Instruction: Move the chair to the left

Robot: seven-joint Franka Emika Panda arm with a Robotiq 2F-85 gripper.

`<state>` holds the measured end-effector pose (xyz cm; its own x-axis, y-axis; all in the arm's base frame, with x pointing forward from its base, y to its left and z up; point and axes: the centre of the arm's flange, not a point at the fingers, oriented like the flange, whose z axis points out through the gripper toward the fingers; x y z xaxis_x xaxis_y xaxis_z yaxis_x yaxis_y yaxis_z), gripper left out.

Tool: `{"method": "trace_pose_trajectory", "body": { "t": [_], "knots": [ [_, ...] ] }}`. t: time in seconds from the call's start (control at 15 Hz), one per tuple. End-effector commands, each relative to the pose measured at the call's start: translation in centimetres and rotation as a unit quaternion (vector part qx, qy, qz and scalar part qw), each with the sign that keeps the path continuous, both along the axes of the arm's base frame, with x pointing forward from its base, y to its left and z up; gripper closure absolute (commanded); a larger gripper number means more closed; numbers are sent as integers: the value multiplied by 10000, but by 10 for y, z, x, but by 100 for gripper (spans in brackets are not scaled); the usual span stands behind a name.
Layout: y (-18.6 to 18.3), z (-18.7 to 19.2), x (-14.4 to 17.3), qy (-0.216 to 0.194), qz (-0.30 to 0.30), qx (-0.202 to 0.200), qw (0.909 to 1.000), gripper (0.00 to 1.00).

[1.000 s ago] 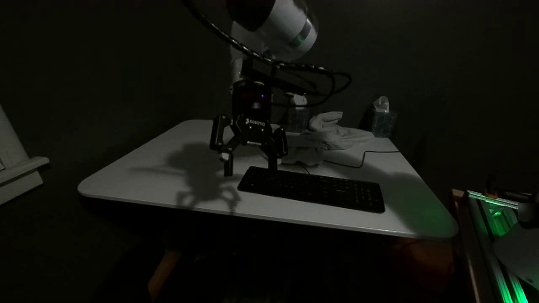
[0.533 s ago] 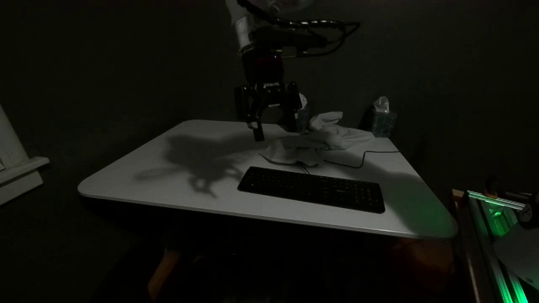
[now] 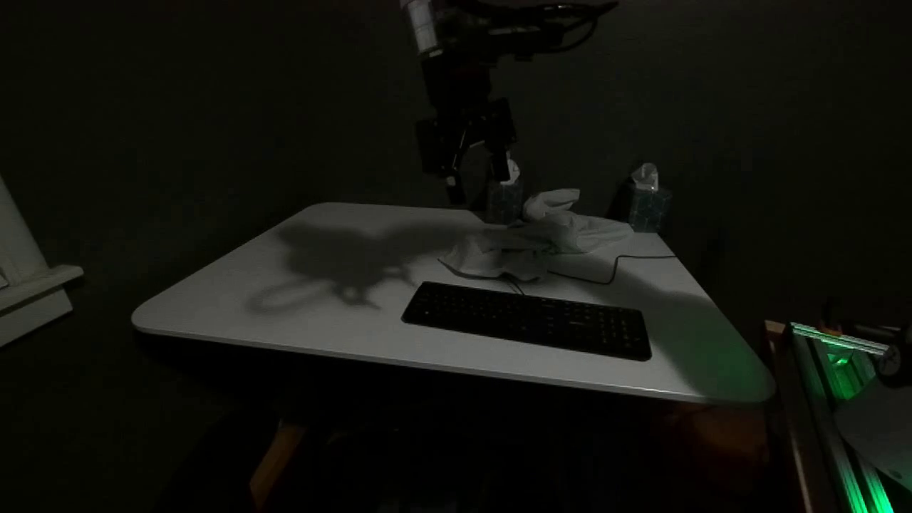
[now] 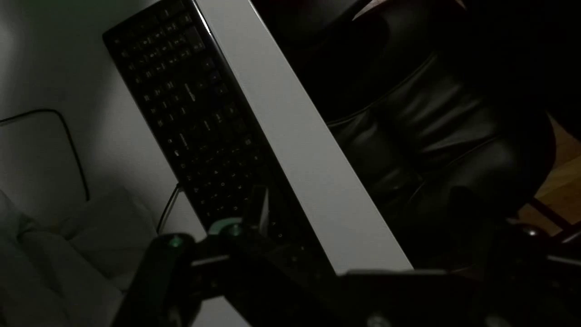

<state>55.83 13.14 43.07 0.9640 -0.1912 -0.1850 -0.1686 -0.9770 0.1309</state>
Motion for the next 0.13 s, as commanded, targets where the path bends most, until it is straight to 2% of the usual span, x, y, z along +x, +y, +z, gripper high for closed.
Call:
{"method": "trace_pose_trajectory", "body": {
  "t": [0.0, 0.07],
  "knots": [
    [0, 0, 0, 3, 2, -5, 10000, 0],
    [0, -1, 0, 5, 3, -9, 10000, 0]
  ]
}}
